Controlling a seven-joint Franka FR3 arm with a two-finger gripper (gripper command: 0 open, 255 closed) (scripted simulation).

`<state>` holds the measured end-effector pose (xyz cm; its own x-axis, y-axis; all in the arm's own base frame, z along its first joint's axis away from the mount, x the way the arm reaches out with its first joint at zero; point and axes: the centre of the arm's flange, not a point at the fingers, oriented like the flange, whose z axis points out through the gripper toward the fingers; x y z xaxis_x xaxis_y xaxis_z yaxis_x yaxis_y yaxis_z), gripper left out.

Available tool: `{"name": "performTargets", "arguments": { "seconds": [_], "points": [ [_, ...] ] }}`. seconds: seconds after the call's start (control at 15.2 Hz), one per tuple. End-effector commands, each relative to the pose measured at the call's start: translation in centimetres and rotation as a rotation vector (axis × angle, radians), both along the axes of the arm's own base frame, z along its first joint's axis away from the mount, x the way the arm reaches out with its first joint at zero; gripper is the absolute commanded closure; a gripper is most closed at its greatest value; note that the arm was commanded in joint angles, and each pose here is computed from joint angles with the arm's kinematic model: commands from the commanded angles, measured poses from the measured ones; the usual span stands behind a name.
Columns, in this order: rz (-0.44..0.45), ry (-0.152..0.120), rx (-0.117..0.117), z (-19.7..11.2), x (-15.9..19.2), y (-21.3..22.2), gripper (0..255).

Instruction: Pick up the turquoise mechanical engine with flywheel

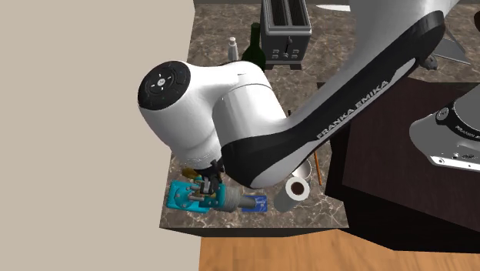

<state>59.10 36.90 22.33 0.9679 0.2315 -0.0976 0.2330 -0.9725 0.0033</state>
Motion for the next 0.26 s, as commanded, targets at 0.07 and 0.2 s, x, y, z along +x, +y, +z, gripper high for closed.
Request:
{"name": "performTargets", "arguments": {
  "seconds": [0.07, 0.2],
  "points": [
    [0.0, -0.001, 0.001, 1.63, 0.02, 0.04, 255],
    [0.0, -0.001, 0.001, 1.71, 0.02, 0.04, 255]
  ]
}}
